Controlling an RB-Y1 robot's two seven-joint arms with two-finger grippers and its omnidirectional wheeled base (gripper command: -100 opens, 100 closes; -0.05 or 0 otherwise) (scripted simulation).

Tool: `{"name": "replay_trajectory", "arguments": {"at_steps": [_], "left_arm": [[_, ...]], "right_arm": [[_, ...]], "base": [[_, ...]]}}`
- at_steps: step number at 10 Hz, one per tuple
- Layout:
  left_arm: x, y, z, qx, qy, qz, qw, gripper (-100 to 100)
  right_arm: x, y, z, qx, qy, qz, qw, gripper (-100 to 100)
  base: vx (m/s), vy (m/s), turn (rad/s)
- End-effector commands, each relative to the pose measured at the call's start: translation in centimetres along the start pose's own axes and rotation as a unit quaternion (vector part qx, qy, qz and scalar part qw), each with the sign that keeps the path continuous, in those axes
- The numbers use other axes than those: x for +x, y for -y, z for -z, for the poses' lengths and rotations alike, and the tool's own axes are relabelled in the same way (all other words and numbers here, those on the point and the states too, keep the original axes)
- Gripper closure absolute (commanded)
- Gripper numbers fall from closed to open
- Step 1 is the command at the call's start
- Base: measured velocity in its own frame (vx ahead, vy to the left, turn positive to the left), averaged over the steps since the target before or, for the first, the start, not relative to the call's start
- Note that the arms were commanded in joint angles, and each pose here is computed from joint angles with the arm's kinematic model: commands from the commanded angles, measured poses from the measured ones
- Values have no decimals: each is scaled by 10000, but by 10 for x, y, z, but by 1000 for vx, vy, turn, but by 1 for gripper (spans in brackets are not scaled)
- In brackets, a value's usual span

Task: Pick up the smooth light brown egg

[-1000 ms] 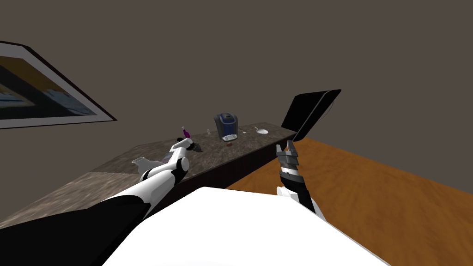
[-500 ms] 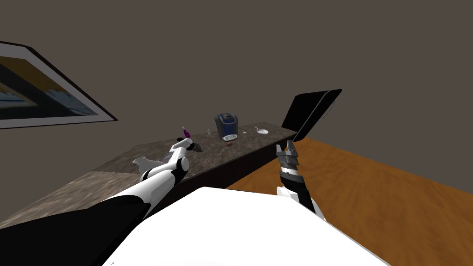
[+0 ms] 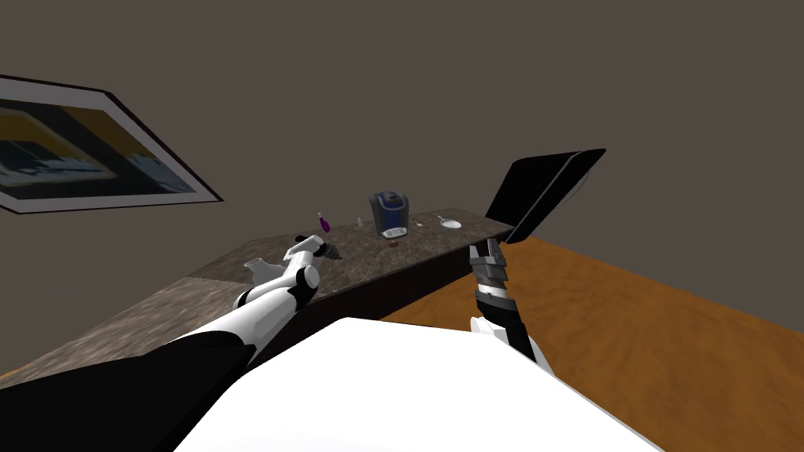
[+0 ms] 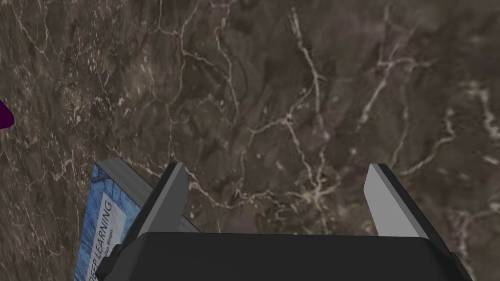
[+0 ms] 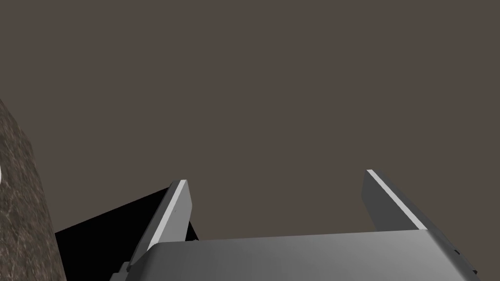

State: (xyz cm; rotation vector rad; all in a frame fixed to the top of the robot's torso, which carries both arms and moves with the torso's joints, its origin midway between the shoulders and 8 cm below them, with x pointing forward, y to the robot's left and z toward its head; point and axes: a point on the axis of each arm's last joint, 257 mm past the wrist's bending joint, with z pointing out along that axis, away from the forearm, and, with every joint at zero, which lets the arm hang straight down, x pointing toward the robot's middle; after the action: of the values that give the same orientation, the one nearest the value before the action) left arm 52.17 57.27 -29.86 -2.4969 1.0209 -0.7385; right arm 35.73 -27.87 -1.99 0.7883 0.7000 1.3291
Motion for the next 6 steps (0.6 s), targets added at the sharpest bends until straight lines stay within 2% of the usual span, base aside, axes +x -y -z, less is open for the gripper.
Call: {"name": "replay_trajectory", "arguments": {"at_steps": [1,6], "left_arm": [[-7,0,1,-10,4,49,10000,-100],[-7,0,1,-10,4,49,10000,-100]], "right_arm": [[0,0,0,0,0,0,10000,0],[0,0,0,0,0,0,10000,0]], "base": [[-32,-35,102],[-2,-5,-3]]}}
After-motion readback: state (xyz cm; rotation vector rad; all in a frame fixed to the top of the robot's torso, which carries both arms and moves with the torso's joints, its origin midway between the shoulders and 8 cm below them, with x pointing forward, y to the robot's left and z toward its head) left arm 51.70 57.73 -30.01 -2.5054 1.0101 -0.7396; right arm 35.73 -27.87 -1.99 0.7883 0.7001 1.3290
